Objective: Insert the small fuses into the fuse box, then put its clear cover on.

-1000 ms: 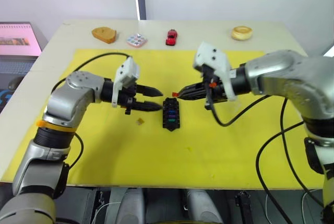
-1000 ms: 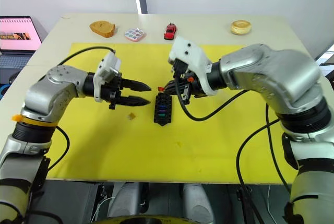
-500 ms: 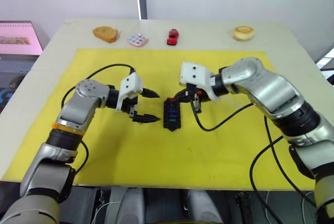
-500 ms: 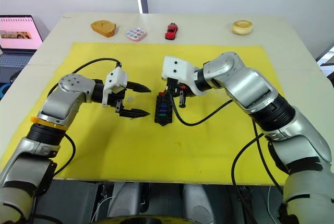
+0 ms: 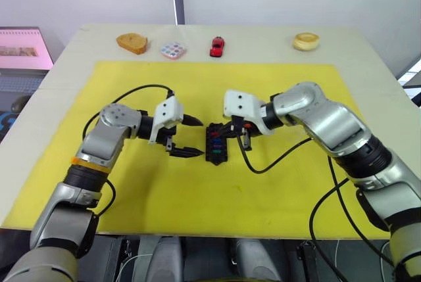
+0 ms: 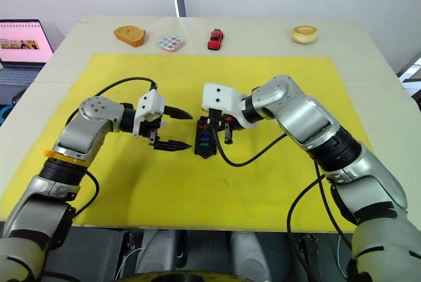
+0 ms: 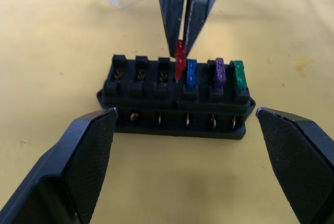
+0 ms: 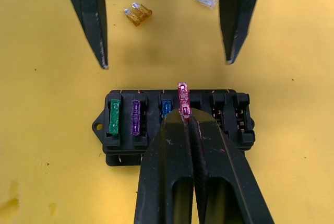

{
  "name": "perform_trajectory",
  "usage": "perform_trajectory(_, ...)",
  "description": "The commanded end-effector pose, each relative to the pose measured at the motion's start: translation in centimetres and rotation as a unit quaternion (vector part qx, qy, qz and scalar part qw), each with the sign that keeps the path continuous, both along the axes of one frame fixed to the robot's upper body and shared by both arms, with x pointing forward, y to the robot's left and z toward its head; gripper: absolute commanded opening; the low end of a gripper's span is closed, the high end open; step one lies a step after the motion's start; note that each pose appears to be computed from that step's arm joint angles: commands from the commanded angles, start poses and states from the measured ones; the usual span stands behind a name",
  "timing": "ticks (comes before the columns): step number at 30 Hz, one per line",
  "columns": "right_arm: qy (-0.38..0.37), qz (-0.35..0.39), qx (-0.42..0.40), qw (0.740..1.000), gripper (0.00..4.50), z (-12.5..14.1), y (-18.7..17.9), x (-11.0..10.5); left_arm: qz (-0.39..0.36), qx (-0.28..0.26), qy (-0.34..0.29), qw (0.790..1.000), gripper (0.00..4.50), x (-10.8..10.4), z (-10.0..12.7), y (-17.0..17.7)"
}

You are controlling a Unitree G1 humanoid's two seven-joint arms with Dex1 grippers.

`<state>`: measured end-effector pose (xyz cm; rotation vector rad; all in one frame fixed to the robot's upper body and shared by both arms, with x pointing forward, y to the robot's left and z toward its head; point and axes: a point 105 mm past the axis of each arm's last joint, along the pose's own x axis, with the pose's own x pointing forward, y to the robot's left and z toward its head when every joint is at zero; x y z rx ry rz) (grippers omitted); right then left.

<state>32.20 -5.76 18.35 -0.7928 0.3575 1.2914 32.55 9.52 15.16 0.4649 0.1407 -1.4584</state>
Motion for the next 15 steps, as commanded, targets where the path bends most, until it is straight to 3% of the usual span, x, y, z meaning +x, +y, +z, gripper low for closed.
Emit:
perform_trajectory(1, -0.019, 0.002, 0.012, 1.000, 0.00, 0.93, 0.03, 0.24, -0.007, -0.002, -0.015, 1.000, 4.48, -0.13, 0.47, -0.20)
perform_trajectory(15, -0.018, -0.009, 0.009, 1.000, 0.00, 0.69, -0.46, 0.83, -0.007, 0.000, -0.015, 1.000, 4.48, -0.28, 0.24, -0.26)
